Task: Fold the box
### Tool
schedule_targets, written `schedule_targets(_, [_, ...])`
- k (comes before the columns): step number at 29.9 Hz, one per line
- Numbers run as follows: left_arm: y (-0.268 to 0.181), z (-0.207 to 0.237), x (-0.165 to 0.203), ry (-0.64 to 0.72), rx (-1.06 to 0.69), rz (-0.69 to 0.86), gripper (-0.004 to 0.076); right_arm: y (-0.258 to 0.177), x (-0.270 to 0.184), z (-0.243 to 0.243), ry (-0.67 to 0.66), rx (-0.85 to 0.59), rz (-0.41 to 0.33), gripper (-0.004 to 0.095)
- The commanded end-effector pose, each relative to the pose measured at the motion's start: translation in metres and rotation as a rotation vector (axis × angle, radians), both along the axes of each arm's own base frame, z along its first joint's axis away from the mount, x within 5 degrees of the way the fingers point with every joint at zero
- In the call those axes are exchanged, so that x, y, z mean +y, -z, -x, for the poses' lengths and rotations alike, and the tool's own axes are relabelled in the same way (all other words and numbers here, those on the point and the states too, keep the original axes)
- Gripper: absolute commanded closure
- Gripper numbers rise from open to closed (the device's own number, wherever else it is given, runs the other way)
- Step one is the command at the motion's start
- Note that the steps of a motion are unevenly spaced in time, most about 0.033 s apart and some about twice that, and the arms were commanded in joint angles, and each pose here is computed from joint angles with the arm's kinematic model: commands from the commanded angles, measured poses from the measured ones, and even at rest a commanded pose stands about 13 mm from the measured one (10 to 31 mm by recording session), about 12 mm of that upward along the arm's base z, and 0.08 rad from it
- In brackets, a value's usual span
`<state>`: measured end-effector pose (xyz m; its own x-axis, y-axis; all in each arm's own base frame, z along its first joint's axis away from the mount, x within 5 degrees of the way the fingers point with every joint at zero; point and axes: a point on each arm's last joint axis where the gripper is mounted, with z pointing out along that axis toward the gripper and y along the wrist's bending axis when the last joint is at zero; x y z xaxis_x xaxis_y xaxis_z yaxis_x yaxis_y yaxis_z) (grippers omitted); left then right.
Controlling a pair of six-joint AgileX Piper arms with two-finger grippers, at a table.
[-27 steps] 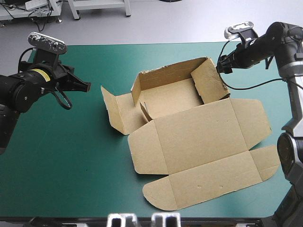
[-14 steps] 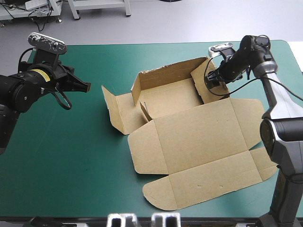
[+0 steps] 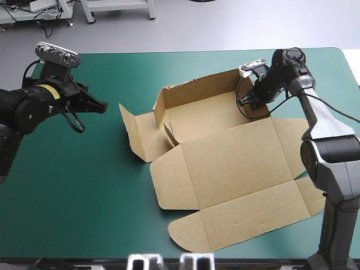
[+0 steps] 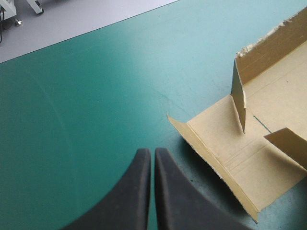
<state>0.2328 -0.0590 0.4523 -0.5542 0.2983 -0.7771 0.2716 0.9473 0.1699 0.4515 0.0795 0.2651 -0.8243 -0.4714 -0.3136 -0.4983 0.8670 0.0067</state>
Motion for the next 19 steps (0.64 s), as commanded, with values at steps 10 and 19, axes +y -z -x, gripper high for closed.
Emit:
schedule_targets(10, [-0.016, 0.007, 0.001, 0.004, -0.076, 0.038, 0.0715, -0.111, -0.006, 0.045, -0.021, -0.240, -0.026, 0.0926])
schedule_targets(19, [-0.017, 0.006, 0.003, -0.007, -0.093, 0.009, 0.0715, -0.186, -0.017, 0.101, -0.031, -0.441, -0.018, 0.0926])
